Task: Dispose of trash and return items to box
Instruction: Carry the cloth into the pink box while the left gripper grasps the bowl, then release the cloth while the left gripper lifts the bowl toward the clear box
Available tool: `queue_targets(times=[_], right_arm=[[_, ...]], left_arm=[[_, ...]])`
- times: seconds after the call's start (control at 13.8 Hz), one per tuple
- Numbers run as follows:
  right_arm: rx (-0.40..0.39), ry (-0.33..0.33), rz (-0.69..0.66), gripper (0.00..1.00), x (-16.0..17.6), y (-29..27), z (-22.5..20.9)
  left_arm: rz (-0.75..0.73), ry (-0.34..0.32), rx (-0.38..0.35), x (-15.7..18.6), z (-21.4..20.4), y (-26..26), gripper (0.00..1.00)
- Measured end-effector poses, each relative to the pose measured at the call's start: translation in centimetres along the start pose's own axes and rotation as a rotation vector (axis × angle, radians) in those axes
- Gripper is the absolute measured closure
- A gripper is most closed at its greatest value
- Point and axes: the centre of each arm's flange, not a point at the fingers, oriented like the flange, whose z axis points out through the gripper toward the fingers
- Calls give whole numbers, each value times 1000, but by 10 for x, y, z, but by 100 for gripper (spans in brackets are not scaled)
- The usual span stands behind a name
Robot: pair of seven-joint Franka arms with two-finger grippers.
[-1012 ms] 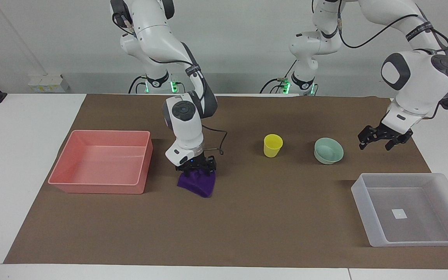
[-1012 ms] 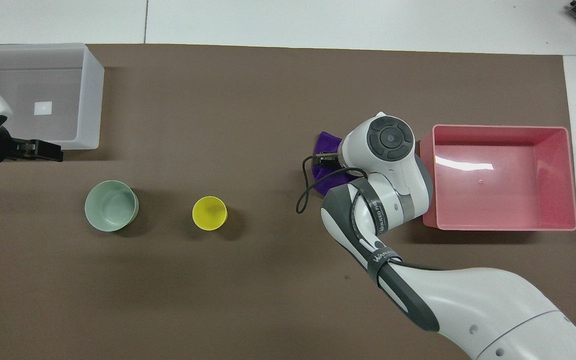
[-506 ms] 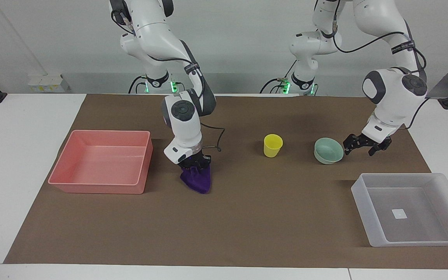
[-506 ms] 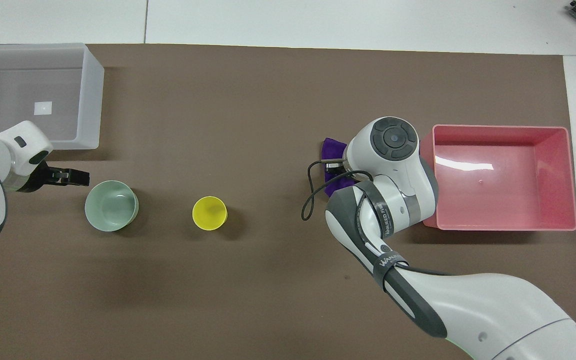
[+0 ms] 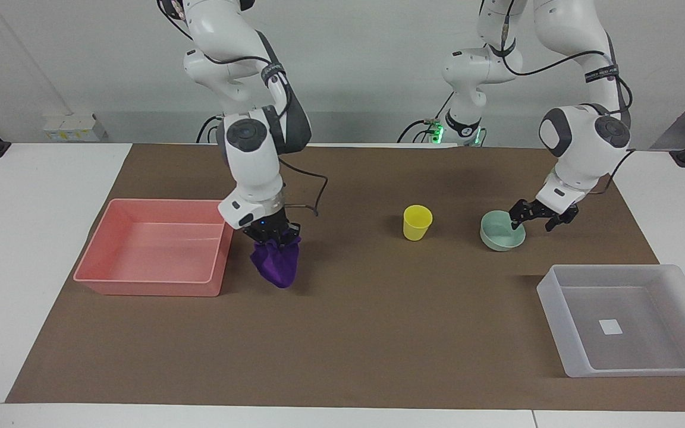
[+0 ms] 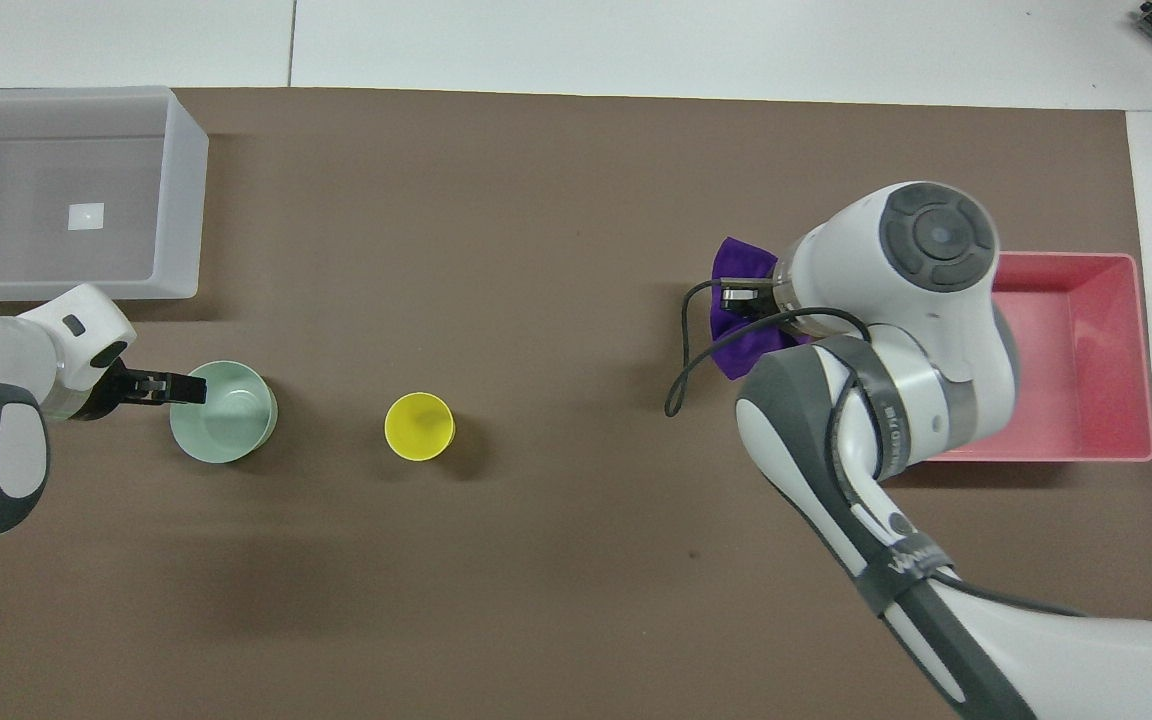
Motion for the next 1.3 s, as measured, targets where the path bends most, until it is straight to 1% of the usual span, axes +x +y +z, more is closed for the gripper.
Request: queue_targets(times=[0.22,0.36,0.58,0.65,0.79,1.01,1.16,1.3], right_arm=[[-7,10,7,91,2,47,-61],[-13,25,-12,91,8,91,-82],[-31,22,-53,91,22,164,-78],[-35,11,-62,91,23,183,-71],[-40,3,-74,91,22,208,-48],[-42,19,-69,91,15,227,-3],[-42,0,-62,91,5,233,27],[-42,-32,-57,91,-7,237,49]], left_arm=[[1,6,-2,-5,8,3,0],[8,16,-6,-5,10,10,0],[10,14,-16,-10,20,17,0],[8,14,-17,-12,22,17,0],[7,11,-17,-13,24,17,4],[1,8,-18,-14,25,17,39],[-3,8,-18,-14,25,17,67],[-4,9,-18,-14,25,17,89]])
